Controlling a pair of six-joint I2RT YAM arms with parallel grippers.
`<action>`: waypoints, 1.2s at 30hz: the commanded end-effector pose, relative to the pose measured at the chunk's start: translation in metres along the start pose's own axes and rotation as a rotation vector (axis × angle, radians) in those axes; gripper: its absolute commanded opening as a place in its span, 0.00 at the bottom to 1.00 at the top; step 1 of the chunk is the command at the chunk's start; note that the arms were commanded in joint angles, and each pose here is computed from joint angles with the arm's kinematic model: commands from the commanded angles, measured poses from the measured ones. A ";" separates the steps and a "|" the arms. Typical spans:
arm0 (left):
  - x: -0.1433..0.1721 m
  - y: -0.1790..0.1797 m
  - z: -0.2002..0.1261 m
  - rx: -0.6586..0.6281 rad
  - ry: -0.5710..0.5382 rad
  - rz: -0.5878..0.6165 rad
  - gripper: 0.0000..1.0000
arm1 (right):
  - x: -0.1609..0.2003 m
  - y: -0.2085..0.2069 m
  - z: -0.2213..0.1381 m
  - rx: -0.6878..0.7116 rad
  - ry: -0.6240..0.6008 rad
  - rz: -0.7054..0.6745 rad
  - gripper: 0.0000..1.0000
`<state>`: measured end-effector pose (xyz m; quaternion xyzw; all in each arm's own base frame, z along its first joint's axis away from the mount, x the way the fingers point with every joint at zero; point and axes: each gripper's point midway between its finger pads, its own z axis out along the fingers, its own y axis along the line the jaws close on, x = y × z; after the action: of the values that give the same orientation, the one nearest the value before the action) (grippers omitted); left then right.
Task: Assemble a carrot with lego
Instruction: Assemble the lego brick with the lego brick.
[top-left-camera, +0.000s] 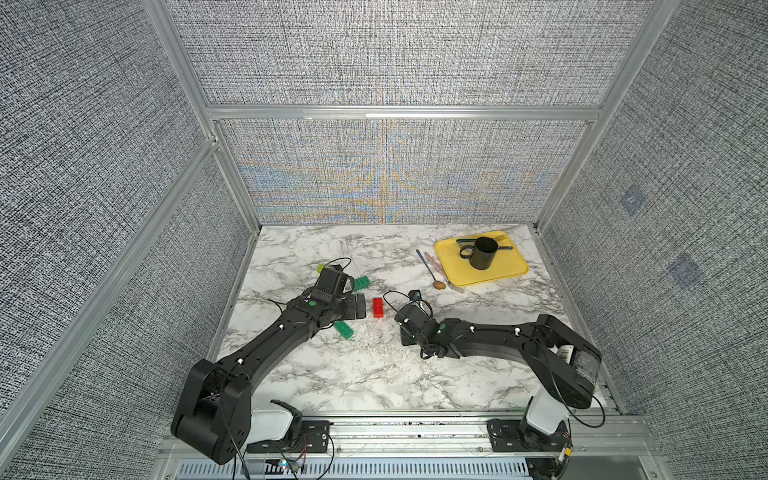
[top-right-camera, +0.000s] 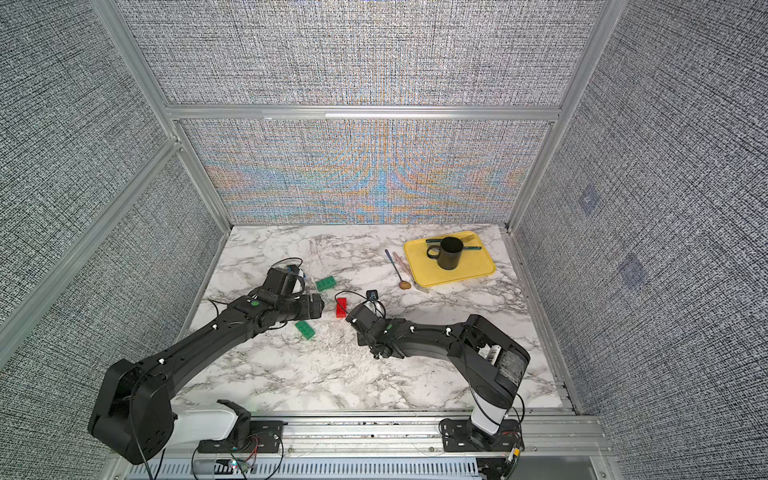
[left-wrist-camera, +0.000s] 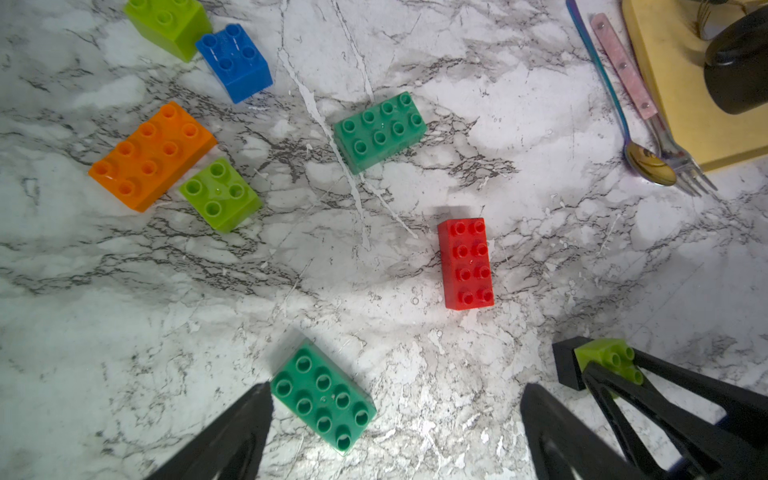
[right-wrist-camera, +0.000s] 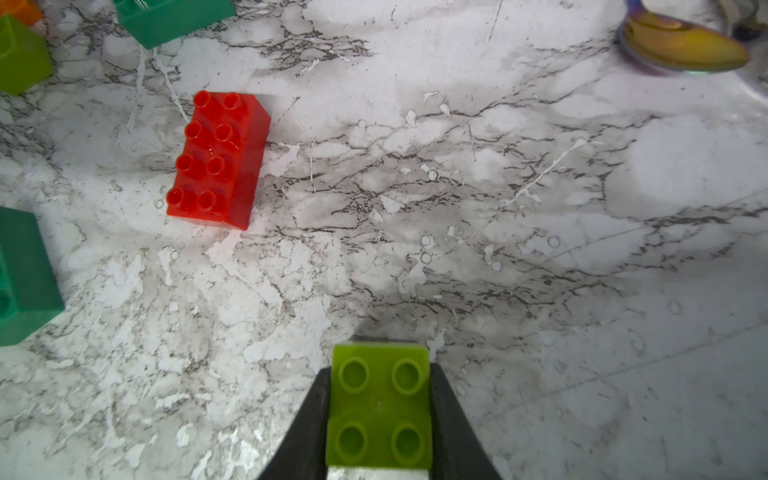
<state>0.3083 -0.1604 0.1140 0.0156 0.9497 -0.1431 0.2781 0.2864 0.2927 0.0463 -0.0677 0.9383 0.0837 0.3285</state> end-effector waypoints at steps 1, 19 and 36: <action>-0.003 -0.002 0.001 0.008 -0.014 0.007 0.96 | 0.018 -0.008 0.002 0.031 0.054 -0.005 0.25; -0.005 0.001 -0.003 -0.006 -0.027 0.012 0.97 | 0.041 -0.015 -0.003 0.073 0.081 -0.029 0.25; -0.009 0.004 -0.004 -0.028 -0.039 0.017 0.97 | 0.097 -0.049 0.014 0.157 0.181 -0.111 0.22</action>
<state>0.3089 -0.1570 0.1151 0.0147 0.9491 -0.1350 0.2842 0.2754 0.2832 0.0274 -0.0547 0.9210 0.0597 0.3810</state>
